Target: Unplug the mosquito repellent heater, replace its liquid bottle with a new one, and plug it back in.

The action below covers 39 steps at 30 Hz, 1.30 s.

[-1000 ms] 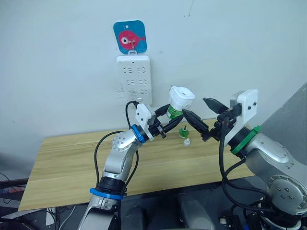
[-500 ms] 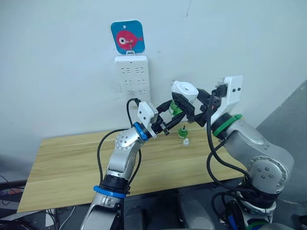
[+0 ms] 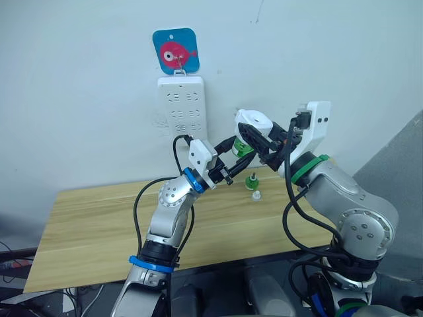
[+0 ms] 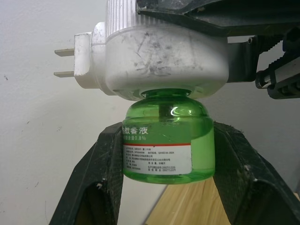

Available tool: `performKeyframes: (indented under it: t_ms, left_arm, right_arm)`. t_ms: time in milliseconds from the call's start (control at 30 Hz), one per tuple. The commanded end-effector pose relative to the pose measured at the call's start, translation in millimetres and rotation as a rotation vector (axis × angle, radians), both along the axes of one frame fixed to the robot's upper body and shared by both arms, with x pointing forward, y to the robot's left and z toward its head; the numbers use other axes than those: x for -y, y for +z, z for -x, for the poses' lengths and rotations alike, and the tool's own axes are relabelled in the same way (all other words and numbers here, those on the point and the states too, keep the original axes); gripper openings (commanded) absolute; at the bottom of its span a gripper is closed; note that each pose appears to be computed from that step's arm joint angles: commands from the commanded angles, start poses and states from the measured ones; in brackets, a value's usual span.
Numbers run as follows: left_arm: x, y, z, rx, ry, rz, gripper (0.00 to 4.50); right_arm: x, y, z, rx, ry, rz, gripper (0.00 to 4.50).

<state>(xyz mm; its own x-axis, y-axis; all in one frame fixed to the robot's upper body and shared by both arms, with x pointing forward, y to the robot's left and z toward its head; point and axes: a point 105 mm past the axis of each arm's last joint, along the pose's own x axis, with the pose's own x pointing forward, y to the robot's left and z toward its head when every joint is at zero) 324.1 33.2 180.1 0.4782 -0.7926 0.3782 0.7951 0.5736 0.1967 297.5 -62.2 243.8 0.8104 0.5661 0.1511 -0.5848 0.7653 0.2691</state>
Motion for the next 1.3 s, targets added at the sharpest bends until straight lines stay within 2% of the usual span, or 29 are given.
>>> performKeyframes:
  t_ms: [33,100,267,300,433,667,767,800,867,900,1100,1300]
  left_arm:
    - [2.2,16.1,9.1,0.090,-0.011,0.011,2.23]
    - [-1.7,12.8,7.3,0.077,0.006,-0.010,2.96]
    - [-20.8,-1.6,10.8,0.019,0.011,-0.108,4.45]
    - [-29.2,-4.6,12.1,-0.002,0.016,-0.128,4.50]
    - [-77.0,-3.3,6.2,-0.096,0.147,-0.139,4.50]
    - [-123.1,4.3,7.7,-0.156,0.243,-0.178,4.50]
    - [-148.4,16.4,-3.1,-0.157,0.306,-0.165,4.50]
    - [-154.9,20.5,-7.6,-0.152,0.327,-0.168,4.10]
    - [-161.2,25.4,-13.1,-0.142,0.354,-0.176,3.59]
    - [-163.5,27.3,-15.0,-0.137,0.362,-0.178,3.54]
    - [-185.0,22.9,-24.8,-0.185,0.406,-0.184,3.54]
    - [-181.9,19.4,-41.6,-0.221,0.341,-0.219,3.54]
  right_arm:
    - [-3.8,15.9,7.0,0.063,0.028,-0.038,2.96]
    - [-1.9,16.1,6.6,0.066,0.015,-0.036,2.96]
    - [7.9,18.4,6.7,0.083,-0.019,-0.024,2.96]
    - [10.0,19.0,7.3,0.091,-0.024,-0.011,2.96]
    - [18.5,19.4,12.2,0.136,-0.037,0.088,2.96]
    - [18.8,11.8,20.7,0.171,0.002,0.223,2.96]
    - [12.6,5.1,23.9,0.186,0.040,0.299,2.96]
    - [9.3,4.4,25.2,0.193,0.058,0.313,2.96]
    - [5.8,4.3,26.3,0.205,0.075,0.324,2.96]
    - [4.6,4.2,26.9,0.210,0.084,0.330,2.96]
    - [-1.7,-0.3,33.0,0.217,0.135,0.361,2.96]
    - [-5.5,-2.1,35.9,0.215,0.158,0.364,2.96]
